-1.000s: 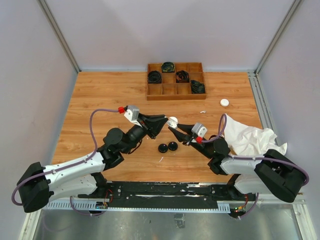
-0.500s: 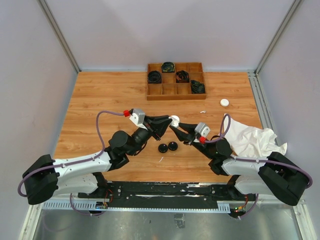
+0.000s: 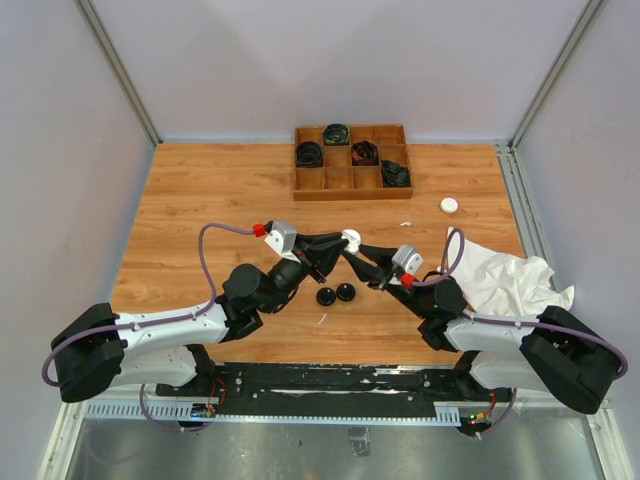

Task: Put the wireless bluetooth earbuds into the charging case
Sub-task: Place the earbud in the charging case.

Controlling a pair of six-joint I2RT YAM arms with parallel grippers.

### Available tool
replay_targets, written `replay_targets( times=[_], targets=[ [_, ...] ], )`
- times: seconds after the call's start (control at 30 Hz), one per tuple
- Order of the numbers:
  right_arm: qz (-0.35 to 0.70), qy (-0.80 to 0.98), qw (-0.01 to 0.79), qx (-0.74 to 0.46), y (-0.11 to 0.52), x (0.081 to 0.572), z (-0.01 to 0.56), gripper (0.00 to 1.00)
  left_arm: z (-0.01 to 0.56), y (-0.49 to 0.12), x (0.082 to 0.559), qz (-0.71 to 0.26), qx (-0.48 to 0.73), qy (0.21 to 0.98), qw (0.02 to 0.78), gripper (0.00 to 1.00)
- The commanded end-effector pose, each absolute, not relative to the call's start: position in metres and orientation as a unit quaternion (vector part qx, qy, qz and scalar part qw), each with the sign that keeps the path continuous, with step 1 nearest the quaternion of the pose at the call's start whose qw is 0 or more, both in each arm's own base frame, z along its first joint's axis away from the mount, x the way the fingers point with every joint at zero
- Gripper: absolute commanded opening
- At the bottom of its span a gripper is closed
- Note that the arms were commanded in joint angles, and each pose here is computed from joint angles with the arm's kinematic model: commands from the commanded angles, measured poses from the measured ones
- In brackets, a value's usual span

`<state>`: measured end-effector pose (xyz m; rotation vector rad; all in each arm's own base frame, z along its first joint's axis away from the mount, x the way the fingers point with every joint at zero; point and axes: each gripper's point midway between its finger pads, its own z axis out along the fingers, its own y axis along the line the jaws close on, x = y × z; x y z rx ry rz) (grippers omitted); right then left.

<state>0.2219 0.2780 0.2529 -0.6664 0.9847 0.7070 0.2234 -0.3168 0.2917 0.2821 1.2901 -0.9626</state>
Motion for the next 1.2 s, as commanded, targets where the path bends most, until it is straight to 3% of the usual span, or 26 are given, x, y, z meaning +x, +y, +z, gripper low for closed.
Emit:
replay_targets(
  times=[0.0, 0.77, 1.17],
  targets=[
    [0.336, 0.420, 0.793, -0.286, 0.273, 0.215, 0.278, 0.19, 0.297, -0.316, 0.223, -0.423, 0.123, 0.565, 0.697, 0.18],
    [0.325, 0.425, 0.793, -0.290, 0.273, 0.217, 0.272, 0.20, 0.291, -0.325, 0.217, -0.421, 0.140, 0.574, 0.688, 0.31],
    [0.300, 0.441, 0.795, -0.287, 0.266, 0.223, 0.261, 0.21, 0.304, -0.333, 0.200, -0.455, 0.166, 0.600, 0.637, 0.49]
  ],
)
